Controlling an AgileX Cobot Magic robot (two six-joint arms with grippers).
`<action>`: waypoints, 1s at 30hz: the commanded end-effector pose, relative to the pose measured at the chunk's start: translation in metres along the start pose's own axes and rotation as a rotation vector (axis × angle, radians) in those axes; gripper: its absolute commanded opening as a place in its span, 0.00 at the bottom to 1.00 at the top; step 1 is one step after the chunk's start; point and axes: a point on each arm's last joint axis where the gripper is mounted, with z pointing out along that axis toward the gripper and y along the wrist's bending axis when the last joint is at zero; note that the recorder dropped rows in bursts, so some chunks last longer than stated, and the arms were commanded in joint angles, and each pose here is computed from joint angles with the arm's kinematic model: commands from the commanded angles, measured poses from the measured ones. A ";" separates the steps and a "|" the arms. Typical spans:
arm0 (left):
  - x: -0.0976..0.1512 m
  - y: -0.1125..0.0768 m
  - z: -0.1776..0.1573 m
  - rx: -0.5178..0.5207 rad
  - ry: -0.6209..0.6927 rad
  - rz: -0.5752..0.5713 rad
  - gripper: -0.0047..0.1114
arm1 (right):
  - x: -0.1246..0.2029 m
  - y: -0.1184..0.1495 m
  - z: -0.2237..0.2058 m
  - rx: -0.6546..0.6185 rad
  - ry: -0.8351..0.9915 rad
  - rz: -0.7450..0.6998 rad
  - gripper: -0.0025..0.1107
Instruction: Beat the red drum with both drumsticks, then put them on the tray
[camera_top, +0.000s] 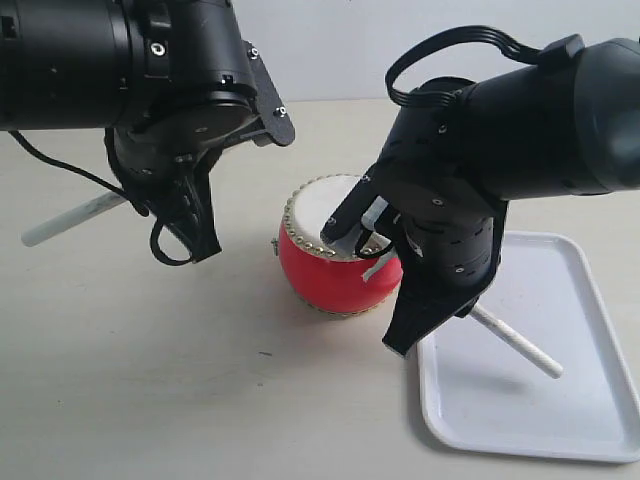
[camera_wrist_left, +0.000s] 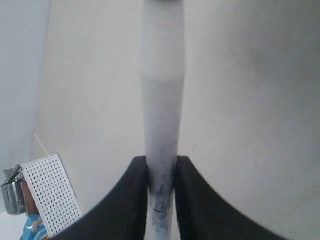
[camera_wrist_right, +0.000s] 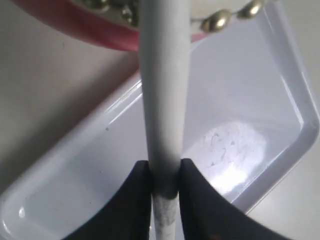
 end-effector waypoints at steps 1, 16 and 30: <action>-0.011 -0.013 0.011 0.034 -0.019 0.028 0.04 | 0.005 -0.009 -0.011 0.039 -0.022 0.008 0.02; -0.032 -0.067 0.067 0.157 0.042 0.246 0.04 | 0.046 -0.046 -0.099 0.069 -0.326 0.194 0.02; -0.023 -0.030 0.033 0.048 -0.011 0.044 0.04 | 0.029 -0.034 -0.072 0.053 -0.231 0.155 0.02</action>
